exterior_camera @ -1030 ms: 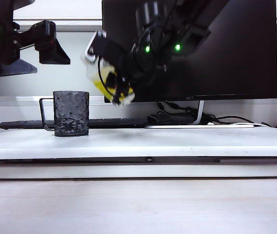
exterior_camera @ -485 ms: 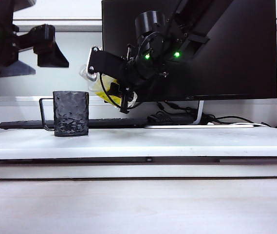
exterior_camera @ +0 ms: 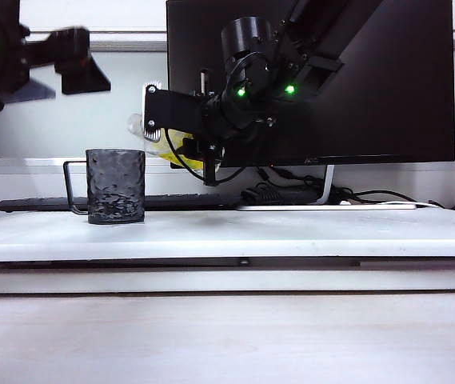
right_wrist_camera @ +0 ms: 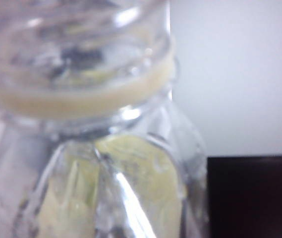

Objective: Carefully pick up the bottle and pour some water from the bottle into the cup.

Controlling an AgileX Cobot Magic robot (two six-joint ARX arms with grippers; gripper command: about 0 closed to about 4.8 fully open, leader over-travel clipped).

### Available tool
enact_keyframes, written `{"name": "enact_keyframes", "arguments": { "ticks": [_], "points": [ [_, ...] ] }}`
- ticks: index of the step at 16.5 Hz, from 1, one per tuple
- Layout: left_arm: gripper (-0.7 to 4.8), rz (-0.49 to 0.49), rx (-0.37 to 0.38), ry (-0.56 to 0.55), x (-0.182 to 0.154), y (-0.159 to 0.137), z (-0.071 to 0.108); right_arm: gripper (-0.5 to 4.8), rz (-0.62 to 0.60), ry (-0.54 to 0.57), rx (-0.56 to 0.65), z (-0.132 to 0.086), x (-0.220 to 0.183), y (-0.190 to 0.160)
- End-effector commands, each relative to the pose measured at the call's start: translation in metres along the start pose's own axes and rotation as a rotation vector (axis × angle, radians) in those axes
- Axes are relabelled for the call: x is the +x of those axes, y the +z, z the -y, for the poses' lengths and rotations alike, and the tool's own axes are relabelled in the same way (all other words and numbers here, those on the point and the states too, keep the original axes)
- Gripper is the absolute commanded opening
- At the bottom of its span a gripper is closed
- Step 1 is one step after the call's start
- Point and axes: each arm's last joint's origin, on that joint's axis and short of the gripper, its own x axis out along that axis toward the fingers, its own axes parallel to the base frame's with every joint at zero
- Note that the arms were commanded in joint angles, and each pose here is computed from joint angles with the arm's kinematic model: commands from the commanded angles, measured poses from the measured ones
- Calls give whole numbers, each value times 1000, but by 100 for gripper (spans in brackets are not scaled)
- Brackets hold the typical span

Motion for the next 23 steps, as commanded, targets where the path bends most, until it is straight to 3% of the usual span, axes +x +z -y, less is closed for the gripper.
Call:
{"name": "enact_keyframes", "arguments": {
  "ticks": [1,7,12,23],
  "points": [
    [479,32,6,-1,0,4,0,103,22,-77,-26,12,-1,4],
    [479,33,17,-32,0,4,0,103,23,-100,-149,14,-1,5],
    [479,-20,-13,-88,0,-1,4,103,67,-132,-197,11,2,6],
    [479,-20,-14,-107,0,-1,4,103,75,-190,-301,17,1,6]
  ]
}}
